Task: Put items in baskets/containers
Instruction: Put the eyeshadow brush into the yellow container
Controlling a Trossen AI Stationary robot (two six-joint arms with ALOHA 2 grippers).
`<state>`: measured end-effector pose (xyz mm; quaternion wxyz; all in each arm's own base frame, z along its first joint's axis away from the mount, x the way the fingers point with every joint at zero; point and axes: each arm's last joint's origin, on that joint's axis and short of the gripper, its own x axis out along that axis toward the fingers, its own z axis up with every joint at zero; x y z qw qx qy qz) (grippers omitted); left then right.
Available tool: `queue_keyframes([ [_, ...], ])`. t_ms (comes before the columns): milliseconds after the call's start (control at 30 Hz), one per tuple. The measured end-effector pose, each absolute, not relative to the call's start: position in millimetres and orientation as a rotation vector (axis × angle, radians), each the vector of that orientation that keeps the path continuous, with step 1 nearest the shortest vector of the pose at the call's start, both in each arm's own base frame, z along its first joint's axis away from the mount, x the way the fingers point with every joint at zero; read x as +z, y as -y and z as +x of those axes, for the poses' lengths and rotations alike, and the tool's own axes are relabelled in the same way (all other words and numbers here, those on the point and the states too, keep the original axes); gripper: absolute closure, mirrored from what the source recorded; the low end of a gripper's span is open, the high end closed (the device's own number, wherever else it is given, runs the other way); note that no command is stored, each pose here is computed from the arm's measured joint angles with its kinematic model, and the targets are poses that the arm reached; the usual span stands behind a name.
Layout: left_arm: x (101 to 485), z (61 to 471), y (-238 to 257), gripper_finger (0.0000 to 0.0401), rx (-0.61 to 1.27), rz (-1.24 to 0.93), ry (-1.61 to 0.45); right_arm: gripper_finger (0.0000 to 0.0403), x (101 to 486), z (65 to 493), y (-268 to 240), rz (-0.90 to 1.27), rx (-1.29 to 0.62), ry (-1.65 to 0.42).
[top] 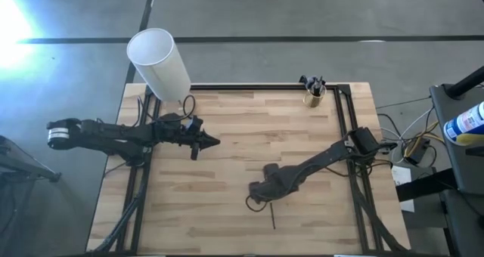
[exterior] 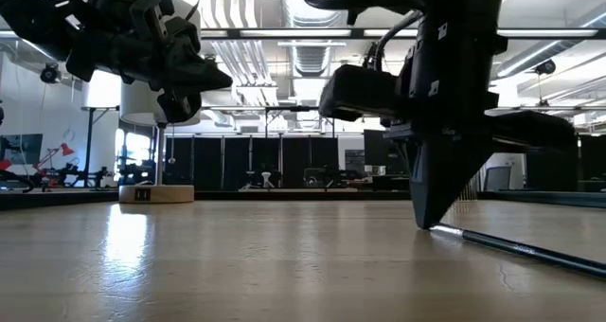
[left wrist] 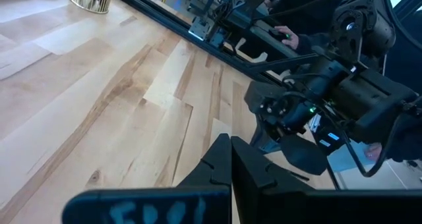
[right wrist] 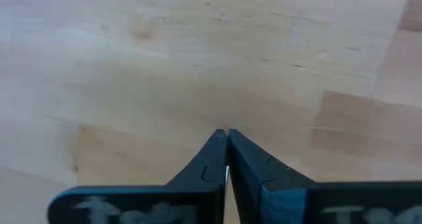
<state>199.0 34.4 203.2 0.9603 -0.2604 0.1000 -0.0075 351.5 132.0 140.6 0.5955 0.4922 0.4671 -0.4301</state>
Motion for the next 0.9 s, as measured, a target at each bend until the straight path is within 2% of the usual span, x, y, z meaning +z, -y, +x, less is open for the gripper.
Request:
queue_keyframes([
  [267, 204.3, 199.2, -34.5, 0.0401, -0.017, -0.525, -0.191, 0.0395, 184.8, 349.5, -117.4, 1.033, -0.926, -0.868],
  [533, 210.6, 200.0, -36.1, 0.0401, -0.016, -0.513, -0.124, 0.0395, 254.3, 331.6, -56.8, 0.727, -0.837, -0.686],
  [700, 215.3, 200.4, -38.6, 0.0401, 0.044, -0.505, -0.059, 0.0395, 285.0, 300.3, -5.7, 0.53, -0.792, -0.642],
  [900, 217.7, 199.9, -43.3, 0.0401, 0.175, -0.495, -0.001, 0.0395, 294.5, 235.4, 53.3, 0.399, -0.86, -0.492],
])
